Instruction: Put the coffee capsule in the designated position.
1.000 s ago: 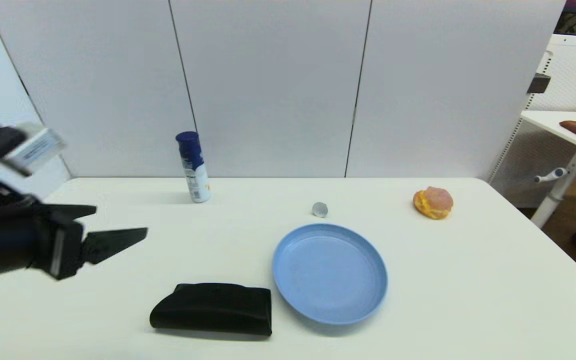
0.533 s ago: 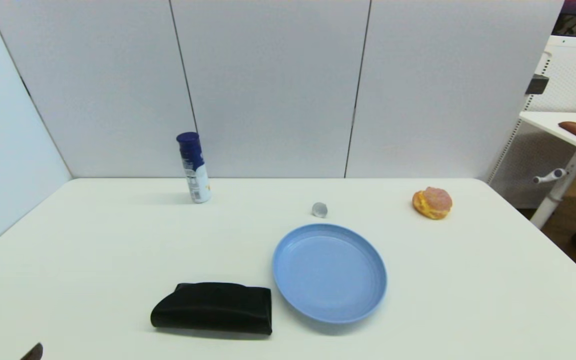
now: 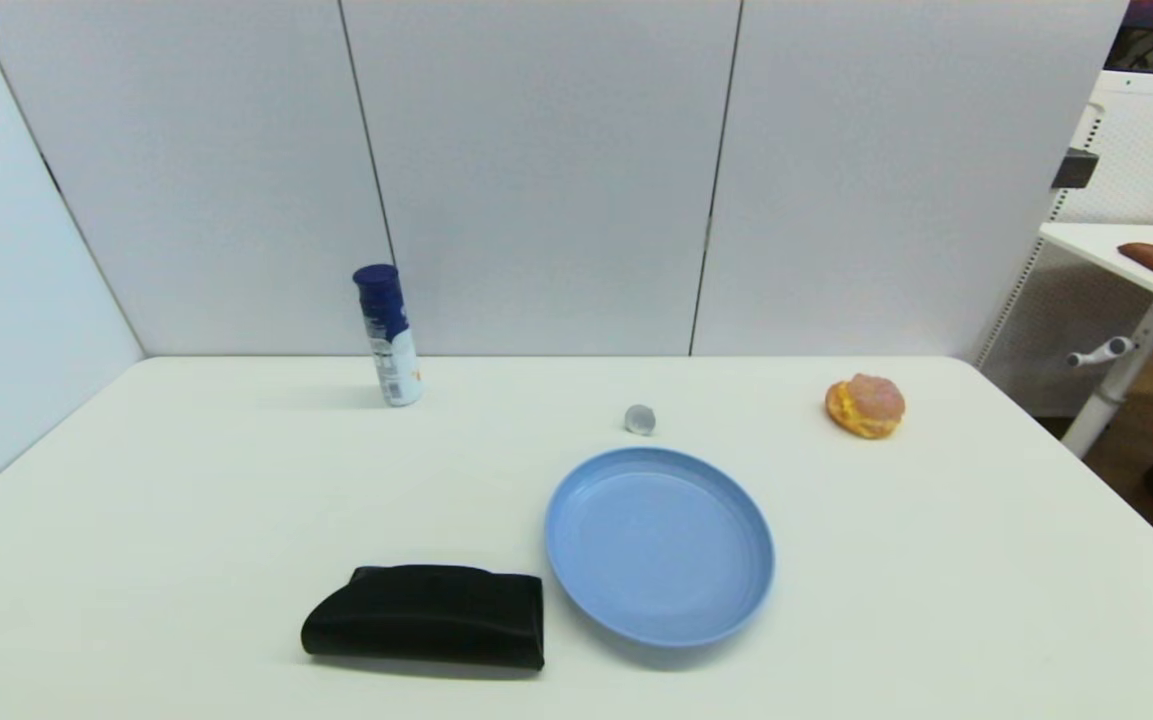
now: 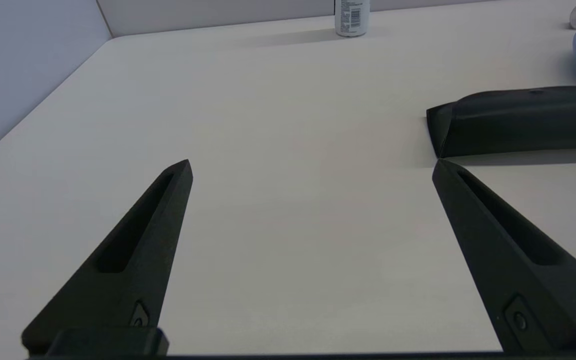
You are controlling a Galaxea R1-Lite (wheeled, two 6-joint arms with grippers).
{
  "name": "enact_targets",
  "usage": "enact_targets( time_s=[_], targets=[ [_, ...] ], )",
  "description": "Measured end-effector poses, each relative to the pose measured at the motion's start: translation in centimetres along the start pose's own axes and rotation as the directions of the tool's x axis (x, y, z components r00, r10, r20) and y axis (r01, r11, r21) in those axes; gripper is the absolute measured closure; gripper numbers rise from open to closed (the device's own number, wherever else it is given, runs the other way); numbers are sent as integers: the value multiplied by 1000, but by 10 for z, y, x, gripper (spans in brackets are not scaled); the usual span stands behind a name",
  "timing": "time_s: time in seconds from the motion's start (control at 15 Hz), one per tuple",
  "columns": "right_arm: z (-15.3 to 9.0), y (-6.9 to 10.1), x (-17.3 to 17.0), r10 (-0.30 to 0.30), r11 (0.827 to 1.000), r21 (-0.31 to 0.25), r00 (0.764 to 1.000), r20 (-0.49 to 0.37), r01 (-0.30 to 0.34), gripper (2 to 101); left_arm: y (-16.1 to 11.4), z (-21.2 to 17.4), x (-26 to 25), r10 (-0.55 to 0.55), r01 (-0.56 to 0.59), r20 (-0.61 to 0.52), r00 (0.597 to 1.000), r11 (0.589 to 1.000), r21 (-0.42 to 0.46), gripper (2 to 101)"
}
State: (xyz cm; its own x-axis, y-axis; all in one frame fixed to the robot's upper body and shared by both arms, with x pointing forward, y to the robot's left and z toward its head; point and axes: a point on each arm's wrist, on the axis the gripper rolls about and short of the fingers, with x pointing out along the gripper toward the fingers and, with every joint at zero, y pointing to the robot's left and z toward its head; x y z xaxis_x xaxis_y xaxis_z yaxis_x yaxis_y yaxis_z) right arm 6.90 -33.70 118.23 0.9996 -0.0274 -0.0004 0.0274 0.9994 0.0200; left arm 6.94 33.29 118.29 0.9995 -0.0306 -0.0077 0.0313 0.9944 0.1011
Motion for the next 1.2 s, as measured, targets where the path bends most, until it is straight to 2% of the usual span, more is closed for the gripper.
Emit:
enact_targets(
  time_s=[0.33, 1.2],
  targets=[
    [0, 0, 0, 0, 1000, 0, 1000, 0, 0, 43, 0, -1, -1, 9, -8, 8, 1000, 997, -75, 60],
    [0, 0, 0, -9, 1000, 10, 1000, 1, 9, 43, 0, -1, -1, 9, -9, 8, 1000, 997, -77, 54]
  ],
)
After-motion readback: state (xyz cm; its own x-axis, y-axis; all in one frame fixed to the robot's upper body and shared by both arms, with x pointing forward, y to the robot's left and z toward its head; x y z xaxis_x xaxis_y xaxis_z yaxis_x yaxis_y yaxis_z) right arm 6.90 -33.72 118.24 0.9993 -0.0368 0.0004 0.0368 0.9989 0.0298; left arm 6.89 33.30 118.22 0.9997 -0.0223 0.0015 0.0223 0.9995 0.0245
